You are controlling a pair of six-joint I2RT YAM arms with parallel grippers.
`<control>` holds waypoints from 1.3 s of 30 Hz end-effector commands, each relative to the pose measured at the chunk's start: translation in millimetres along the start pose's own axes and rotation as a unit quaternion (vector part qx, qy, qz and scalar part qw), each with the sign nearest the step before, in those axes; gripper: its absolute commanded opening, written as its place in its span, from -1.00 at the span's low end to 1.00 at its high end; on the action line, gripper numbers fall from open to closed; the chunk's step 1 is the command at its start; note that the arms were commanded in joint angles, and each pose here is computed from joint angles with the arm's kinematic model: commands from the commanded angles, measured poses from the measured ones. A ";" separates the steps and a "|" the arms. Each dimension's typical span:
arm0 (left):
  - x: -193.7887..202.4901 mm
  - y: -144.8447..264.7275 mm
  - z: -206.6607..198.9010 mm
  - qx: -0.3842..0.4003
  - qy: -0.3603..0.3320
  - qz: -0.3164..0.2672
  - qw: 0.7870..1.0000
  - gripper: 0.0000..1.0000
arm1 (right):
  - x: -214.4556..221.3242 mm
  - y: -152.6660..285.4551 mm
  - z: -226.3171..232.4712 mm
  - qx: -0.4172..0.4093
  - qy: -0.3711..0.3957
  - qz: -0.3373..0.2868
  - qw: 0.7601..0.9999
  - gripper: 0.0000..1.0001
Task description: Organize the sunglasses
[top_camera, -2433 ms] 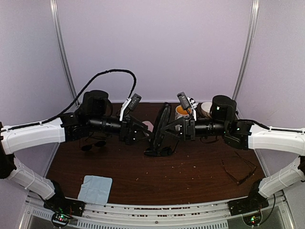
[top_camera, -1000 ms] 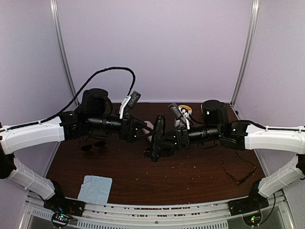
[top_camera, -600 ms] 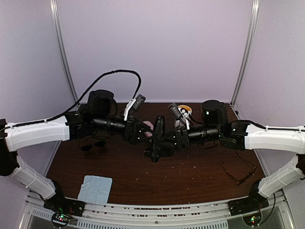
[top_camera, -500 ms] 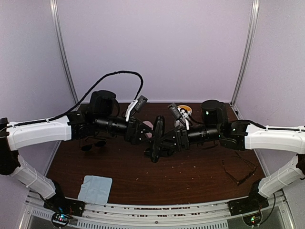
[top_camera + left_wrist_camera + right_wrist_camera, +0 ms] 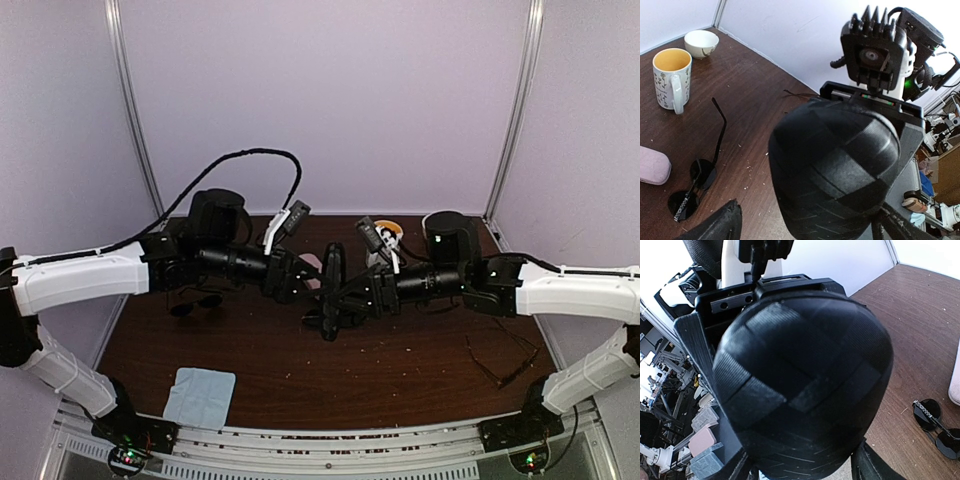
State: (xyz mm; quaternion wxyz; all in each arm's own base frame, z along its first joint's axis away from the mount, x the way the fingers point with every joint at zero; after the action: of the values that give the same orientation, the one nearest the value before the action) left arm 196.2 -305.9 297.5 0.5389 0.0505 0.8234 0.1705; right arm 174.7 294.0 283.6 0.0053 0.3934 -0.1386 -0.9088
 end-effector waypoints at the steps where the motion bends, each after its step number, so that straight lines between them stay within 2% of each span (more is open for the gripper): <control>1: 1.3 8.7 7.8 -0.028 -0.006 -0.007 1.000 0.83 | -11.8 16.1 30.7 -0.072 0.049 -0.039 0.995 -0.88; 14: 4.8 7.8 17.5 -0.053 0.004 0.010 0.999 0.78 | -13.2 21.3 36.7 -0.087 0.053 -0.048 0.994 -0.95; 18: 0.8 8.4 8.2 -0.006 -0.003 -0.013 1.000 0.86 | -14.8 12.9 22.6 -0.021 0.042 -0.038 0.998 -0.99; 21: -3.3 9.2 2.0 0.029 -0.007 -0.041 0.999 0.95 | -13.5 7.3 22.4 -0.031 0.039 -0.033 0.998 -1.00; 25: -6.0 1.1 5.2 0.038 0.001 -0.040 0.998 0.89 | -14.6 4.3 28.6 -0.051 0.045 -0.032 0.997 -1.00; 29: 1.7 -1.2 15.6 -0.014 0.007 -0.015 1.000 0.79 | -14.2 4.4 25.7 -0.034 0.043 -0.030 0.998 -1.00; 33: 20.4 8.1 24.2 -0.086 -0.012 0.038 0.995 0.87 | -5.5 3.6 12.8 0.014 0.031 -0.014 0.999 -0.96; 39: 57.0 20.1 50.5 -0.233 0.015 0.118 0.965 0.95 | 9.4 -7.5 -19.5 0.177 0.002 0.048 0.983 -0.56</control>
State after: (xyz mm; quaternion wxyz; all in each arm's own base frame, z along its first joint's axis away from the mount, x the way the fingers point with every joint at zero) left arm 211.1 -283.4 256.3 0.5164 0.0368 0.7991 0.3058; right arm 172.4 294.6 281.5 -0.0072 0.4050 -0.1930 -0.8937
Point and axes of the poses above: each gripper's point midway between its finger pads, its own y axis back along the fingers, its own z axis along the line the jaws close on, x = y × z, the point moved 9 cm from there along y, back along the fingers, and after that the axes turned 9 degrees about -y, right-handed, at the moved point
